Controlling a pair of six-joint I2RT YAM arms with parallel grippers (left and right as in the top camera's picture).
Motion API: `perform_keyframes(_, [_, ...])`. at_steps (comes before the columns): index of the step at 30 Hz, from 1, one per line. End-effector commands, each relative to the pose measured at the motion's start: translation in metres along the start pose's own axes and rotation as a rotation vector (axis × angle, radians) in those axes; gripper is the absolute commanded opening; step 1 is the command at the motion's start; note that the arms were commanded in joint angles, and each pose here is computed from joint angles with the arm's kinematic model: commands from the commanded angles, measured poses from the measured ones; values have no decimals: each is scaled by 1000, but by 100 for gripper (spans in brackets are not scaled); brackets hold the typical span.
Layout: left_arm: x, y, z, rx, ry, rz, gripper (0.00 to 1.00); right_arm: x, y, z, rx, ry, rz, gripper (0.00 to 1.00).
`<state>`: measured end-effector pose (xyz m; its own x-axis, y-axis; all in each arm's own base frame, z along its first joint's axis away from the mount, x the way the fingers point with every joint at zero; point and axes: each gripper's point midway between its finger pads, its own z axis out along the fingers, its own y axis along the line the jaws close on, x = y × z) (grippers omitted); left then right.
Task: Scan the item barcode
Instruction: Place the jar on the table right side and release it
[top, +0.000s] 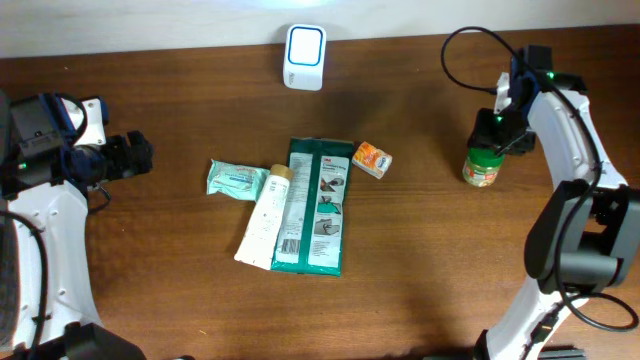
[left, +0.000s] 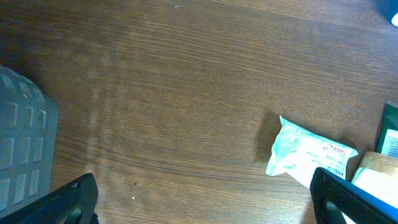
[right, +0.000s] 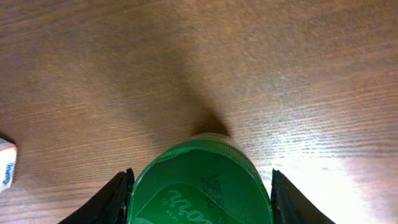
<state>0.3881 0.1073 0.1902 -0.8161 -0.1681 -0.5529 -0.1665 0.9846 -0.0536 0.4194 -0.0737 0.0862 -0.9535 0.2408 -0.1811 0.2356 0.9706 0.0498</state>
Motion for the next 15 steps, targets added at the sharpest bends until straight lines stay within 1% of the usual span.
perform_keyframes(1, [-1, -1, -2, 8, -7, -14, 99, 2, 1, -5, -8, 0, 9, 47])
perform_keyframes(3, [-1, -1, -1, 8, -7, -14, 99, 2, 1, -5, -8, 2, 9, 54])
perform_keyframes(4, [-1, -1, -1, 8, -7, -14, 99, 2, 1, -5, -9, 4, 9, 55])
perform_keyframes(5, [-1, -1, -1, 8, -7, -14, 99, 4, 1, -5, -8, 8, 9, 61])
perform_keyframes(9, [-1, -1, -1, 8, -7, -14, 99, 4, 2, -12, -11, 15, 9, 96])
perform_keyframes(10, [-1, -1, -1, 8, -7, -14, 99, -2, 8, -25, -37, 5, 6, 100])
perform_keyframes(11, [-1, -1, -2, 9, -7, -14, 99, -7, 18, -38, -72, -9, -13, 98])
perform_keyframes(13, [-1, -1, -1, 8, -7, -14, 99, -21, 48, -75, -129, -67, -112, 98])
perform_keyframes(14, [-1, -1, -1, 8, -7, -14, 99, -29, 70, -89, -150, -109, -160, 98])
perform_keyframes(15, [-1, -1, -2, 8, -7, -14, 99, -31, 91, -93, -187, -133, -197, 98])
